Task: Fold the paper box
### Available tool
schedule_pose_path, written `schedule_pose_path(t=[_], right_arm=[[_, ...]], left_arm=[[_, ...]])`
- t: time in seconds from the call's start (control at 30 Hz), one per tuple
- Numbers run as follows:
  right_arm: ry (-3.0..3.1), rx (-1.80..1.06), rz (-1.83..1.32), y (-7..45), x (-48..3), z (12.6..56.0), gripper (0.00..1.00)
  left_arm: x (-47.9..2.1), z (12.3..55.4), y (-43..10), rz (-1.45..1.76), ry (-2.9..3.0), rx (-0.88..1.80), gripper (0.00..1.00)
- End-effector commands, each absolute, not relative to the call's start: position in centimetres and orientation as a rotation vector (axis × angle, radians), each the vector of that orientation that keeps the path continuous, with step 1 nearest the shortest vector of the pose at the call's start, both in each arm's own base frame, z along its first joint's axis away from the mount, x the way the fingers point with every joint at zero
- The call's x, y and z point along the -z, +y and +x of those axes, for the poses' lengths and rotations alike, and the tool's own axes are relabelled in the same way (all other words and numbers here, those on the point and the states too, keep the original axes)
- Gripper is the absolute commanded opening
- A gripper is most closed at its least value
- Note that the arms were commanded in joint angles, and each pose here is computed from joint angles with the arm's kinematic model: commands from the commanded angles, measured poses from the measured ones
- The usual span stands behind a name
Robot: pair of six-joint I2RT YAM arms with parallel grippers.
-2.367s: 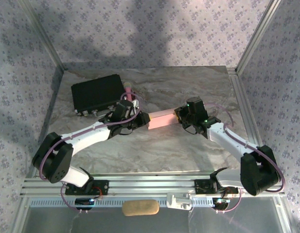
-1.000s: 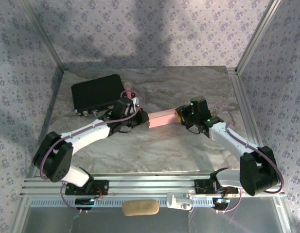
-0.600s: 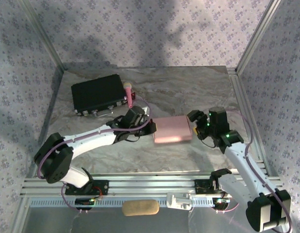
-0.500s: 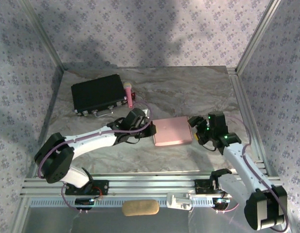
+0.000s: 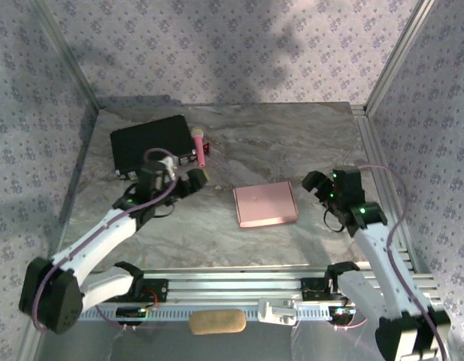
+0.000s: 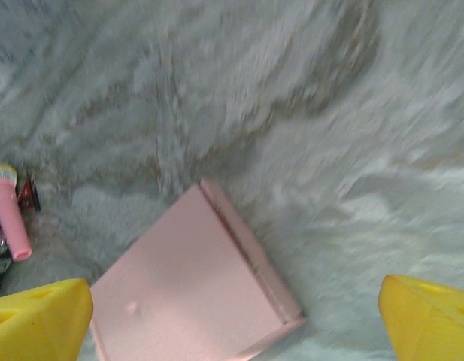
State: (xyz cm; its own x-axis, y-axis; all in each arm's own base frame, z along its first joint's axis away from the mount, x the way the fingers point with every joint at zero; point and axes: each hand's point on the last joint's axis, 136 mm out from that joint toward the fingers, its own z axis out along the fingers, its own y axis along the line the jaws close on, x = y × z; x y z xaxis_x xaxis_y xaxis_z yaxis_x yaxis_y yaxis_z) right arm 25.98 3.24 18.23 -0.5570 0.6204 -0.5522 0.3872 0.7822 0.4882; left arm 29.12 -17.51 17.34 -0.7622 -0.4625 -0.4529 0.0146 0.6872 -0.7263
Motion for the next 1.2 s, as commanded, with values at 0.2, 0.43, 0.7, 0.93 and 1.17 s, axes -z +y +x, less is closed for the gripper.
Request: schedule_pose_path(t=[0.2, 0.43, 0.7, 0.93, 1.17], right_arm=[[1.785, 0.104, 0.518, -4.1, -19.6, 25.9, 0.99], [1.732, 0.216, 0.361, -4.5, -16.0, 28.1, 0.99], [1.785, 0.201, 0.336, -5.0, -12.7, 31.4, 0.99], [1.805, 0.193, 0.18, -3.9, -12.1, 35.0, 0.99], [1.83, 0.159, 0.216, -4.7, -9.4, 35.9, 0.99]], left_arm=[[-16.2, 26.0, -3.0, -0.545, 2.165, 0.317, 1.0], [-15.4, 24.2, 3.3, -0.596, 1.969, -0.075, 1.0], [-17.2, 25.8, 3.8, -0.37, 1.829, -0.221, 1.0], [-12.6, 29.6, 3.2, -0.22, 1.921, -0.201, 1.0], [-12.2, 32.9, 2.7, -0.136, 1.924, -0.166, 1.0]])
